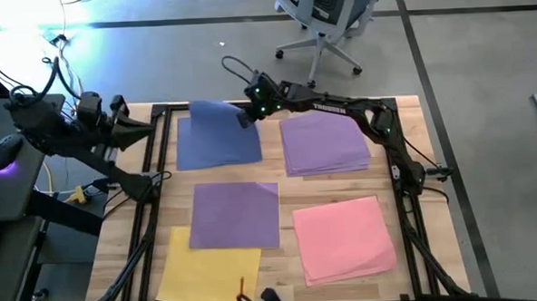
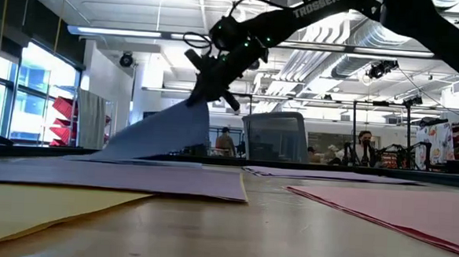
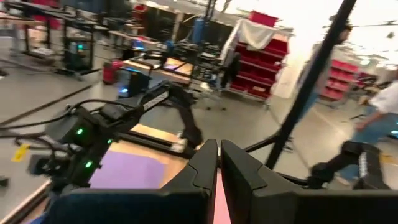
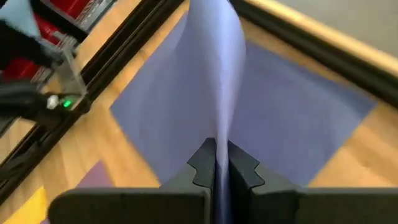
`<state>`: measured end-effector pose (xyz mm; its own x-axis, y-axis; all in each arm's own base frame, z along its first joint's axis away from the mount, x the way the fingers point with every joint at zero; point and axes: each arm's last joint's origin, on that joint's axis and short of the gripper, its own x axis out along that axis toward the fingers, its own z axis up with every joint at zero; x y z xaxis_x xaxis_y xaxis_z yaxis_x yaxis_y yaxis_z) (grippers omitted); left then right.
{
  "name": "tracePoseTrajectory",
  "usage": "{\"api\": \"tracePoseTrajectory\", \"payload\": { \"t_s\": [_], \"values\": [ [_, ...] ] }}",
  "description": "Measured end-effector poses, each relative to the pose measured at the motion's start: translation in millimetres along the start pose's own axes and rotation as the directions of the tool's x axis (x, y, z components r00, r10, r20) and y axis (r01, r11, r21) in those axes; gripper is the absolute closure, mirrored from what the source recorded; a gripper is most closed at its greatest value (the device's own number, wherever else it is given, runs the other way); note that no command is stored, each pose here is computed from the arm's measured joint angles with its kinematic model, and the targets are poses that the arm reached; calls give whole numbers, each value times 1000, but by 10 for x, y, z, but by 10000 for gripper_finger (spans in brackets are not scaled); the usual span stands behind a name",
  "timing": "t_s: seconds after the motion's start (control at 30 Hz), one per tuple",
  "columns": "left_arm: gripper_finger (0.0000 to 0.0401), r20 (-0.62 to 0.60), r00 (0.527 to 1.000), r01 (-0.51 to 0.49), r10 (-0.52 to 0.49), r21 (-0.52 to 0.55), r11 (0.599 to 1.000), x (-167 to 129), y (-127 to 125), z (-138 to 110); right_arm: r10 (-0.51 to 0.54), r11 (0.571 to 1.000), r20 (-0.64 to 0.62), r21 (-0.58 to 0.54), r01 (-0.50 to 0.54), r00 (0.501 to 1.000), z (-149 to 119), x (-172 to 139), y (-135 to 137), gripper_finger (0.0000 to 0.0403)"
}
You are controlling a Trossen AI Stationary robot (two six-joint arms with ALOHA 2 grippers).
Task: Organize paper
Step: Stack the blue paper on the top left blue paper
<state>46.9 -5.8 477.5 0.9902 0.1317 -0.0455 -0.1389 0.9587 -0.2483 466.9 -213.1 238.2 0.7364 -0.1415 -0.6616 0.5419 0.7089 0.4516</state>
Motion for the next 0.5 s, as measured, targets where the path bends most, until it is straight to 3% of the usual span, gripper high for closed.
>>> {"api": "tracePoseTrajectory", "payload": {
  "t_s": [0.13,0.23,0.37,0.5],
  "values": [
    [401,-35,998,-43,42,-9,999,11,16,-53,10,998,0,-54,-10,1000,35,-11,-62,403],
    [401,-71,982,-176,176,11,984,53,42,-136,75,994,-33,-81,-77,997,36,10,-90,403],
    [401,-65,911,-410,408,-18,912,95,90,-228,116,984,-81,-124,-125,990,-10,77,-122,403],
    [401,-82,845,-534,529,-58,844,107,135,-326,105,983,-81,-139,-116,991,-31,116,-127,403]
  ]
}}
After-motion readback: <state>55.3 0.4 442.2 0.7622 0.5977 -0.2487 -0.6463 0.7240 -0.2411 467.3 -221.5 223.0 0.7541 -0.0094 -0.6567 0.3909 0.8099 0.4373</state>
